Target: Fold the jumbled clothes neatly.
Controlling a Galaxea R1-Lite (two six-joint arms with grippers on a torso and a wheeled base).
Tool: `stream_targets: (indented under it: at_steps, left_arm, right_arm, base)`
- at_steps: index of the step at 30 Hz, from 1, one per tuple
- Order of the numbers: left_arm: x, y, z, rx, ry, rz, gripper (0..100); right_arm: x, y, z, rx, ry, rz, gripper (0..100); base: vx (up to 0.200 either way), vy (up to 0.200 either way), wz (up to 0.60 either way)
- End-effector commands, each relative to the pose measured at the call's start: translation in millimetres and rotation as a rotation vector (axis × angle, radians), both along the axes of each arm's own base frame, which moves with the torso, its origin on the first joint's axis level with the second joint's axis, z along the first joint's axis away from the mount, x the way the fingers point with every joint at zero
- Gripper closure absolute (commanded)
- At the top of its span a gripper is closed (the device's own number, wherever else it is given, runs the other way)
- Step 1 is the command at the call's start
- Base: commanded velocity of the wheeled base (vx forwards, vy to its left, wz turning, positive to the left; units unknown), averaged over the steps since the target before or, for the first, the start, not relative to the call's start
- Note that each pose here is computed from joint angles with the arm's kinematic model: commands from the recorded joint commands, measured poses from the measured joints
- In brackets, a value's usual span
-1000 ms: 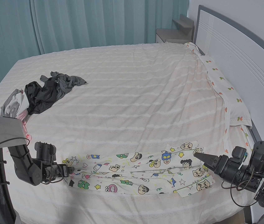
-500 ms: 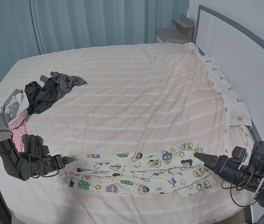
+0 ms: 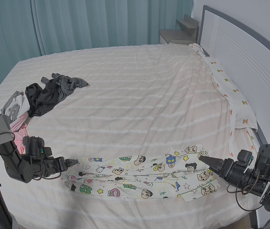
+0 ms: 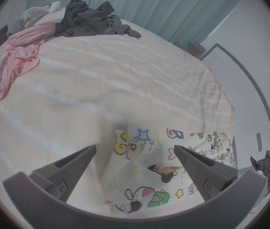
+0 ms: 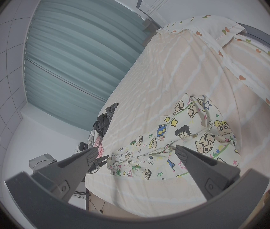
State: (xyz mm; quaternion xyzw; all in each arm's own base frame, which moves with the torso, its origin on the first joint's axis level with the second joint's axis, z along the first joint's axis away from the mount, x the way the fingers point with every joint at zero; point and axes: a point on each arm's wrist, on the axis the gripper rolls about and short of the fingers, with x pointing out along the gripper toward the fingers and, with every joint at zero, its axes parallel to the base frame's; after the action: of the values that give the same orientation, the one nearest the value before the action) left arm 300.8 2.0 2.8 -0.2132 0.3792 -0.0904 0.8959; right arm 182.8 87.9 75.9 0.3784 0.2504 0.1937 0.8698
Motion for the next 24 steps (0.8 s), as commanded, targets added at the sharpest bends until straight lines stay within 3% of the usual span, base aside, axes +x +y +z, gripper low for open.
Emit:
stream_targets:
  at_steps: [1, 24]
  left_arm:
    - [0, -6, -4, -0.032, 0.018, -0.037, 0]
    - [10, -9, -30, -0.026, 0.034, -0.032, 0]
  right_arm:
    - [-3, -1, -3, -0.009, 0.019, 0.001, 0]
    - [-4, 0, -3, -0.015, 0.02, -0.005, 0]
  base:
    - [0.0, 0.0, 0.0]
    - [0.0, 0.0, 0.0]
